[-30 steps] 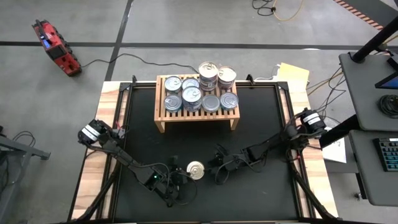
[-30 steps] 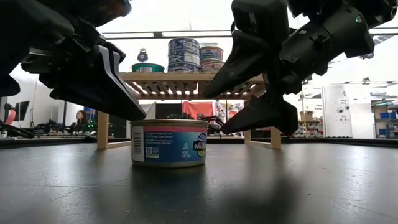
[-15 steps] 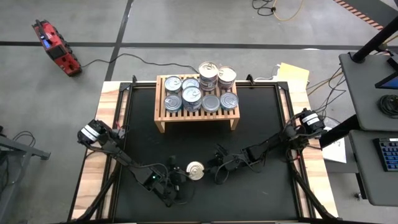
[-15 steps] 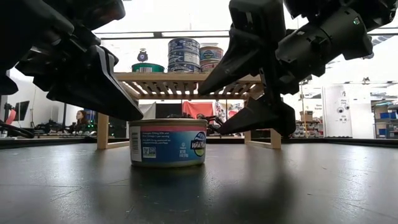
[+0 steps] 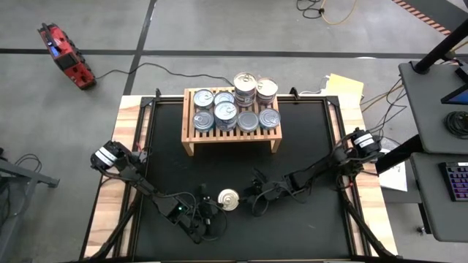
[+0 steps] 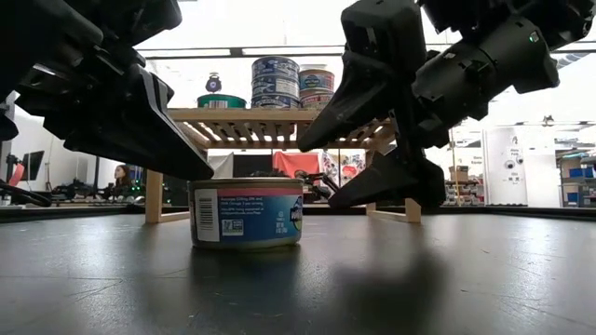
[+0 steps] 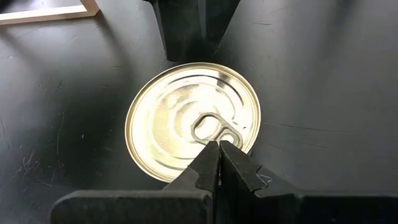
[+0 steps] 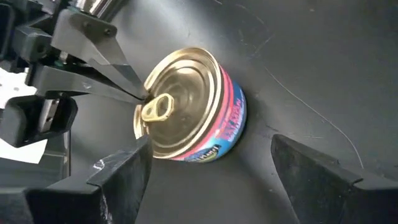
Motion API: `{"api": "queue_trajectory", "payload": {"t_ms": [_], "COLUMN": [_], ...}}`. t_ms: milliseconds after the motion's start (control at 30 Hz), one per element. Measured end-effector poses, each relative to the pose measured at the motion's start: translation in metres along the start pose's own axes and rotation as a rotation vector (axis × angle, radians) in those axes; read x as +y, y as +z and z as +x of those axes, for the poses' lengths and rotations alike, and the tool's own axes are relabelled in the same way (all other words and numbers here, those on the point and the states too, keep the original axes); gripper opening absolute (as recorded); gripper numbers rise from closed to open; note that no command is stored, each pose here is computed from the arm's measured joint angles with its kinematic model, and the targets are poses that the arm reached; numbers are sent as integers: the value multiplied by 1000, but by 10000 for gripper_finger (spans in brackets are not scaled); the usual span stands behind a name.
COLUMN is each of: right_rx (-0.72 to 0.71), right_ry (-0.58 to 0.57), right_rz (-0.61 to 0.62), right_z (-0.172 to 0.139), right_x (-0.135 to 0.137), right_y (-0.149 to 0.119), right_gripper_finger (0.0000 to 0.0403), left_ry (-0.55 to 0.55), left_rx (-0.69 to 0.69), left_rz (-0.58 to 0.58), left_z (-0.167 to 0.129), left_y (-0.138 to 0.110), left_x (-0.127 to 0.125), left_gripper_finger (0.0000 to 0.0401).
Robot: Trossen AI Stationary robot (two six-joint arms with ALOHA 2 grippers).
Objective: Stack canned seafood by type on shelf
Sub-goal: Stack the blue and pink tuna can on top of the blue and pink tuna can
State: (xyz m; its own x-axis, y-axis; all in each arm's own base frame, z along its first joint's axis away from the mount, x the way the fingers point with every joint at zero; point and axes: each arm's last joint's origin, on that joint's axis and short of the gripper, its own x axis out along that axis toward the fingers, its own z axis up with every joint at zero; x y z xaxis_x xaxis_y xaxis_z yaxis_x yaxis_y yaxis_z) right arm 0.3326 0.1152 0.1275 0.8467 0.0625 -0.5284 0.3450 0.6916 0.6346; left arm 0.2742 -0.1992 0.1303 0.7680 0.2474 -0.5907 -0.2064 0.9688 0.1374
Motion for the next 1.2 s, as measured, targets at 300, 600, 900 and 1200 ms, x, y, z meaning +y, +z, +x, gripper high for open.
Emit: {"api": "queue_trajectory", "payload": {"t_ms": [300,600,900,1200], "right_rx": [2,-19,-22,-71], "right_ry": [-6,26,28,7], "right_rz": [13,13,11,0], "right_z": [5,5,5,4], "right_x": [-4,0,0,0], "right_y": [-3,-1,0,1], "right_gripper_finger": [325,325,318,329], "left_ry": [0,-6,-25,-24], "left_rx": [-2,-5,-4,-7], "left_rz": [-11,-21,-18,-22], "left_z": [-1,-2,-6,-7], "left_y": [-1,-2,-4,-4], "left_x": [-1,-3,-7,-7], "left_gripper_finger": [0,0,0,0]}}
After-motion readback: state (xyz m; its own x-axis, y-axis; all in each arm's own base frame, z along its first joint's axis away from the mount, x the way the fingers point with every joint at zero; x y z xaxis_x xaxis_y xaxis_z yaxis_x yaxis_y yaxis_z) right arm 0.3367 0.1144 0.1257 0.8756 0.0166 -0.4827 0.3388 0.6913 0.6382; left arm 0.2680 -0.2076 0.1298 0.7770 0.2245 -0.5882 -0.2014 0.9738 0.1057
